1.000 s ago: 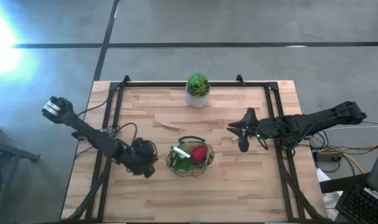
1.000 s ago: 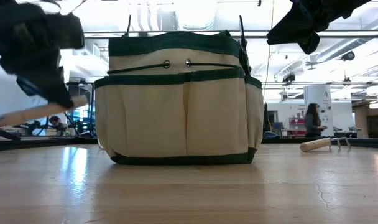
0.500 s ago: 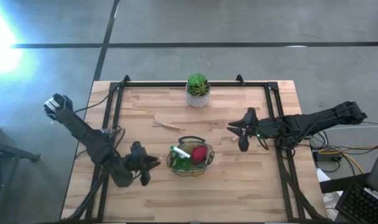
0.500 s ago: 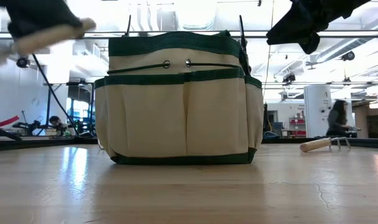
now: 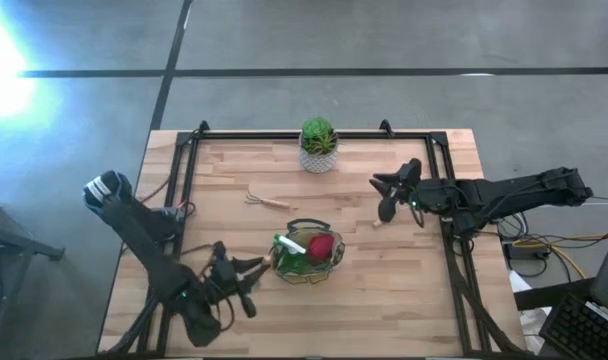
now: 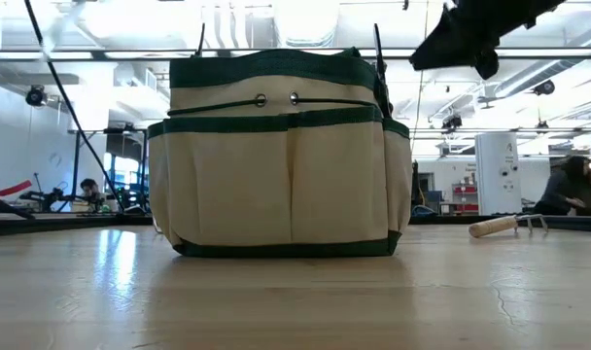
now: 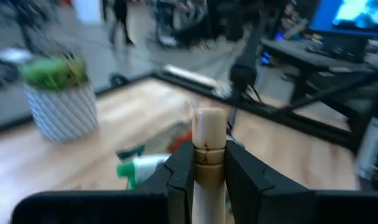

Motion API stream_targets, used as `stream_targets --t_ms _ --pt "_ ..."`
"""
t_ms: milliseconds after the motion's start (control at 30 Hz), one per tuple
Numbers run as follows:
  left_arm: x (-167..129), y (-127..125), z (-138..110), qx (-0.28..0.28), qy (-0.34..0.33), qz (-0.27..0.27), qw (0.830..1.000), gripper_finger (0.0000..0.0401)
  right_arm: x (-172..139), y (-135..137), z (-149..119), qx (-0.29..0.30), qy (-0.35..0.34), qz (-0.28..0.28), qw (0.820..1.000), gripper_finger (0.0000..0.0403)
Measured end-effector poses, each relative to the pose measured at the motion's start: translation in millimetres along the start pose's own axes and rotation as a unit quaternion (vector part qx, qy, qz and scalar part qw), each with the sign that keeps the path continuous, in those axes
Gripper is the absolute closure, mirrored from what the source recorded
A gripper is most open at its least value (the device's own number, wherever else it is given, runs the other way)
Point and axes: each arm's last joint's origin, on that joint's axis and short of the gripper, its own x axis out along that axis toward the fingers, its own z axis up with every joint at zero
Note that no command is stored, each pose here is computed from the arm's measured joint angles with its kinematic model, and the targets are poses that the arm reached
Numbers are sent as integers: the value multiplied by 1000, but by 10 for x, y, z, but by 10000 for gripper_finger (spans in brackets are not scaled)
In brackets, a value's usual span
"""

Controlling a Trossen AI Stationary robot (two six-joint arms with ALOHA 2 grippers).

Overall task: Pick & Place Garden tools in Gardening bag
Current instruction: Put the light brown trowel into the white gardening bag

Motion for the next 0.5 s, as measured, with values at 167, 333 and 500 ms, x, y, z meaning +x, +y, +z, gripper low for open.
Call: stream_targets --t_ms 167,333,500 --pt "138 -229 9 26 -42 43 998 338 37 -81 -2 -2 -27 -75 997 304" --pt "210 -452 47 18 -62 60 996 338 54 -138 47 0 -33 -93 995 298" --pt "290 -661 -94 21 -100 92 991 338 63 -155 86 -16 -35 -98 994 297"
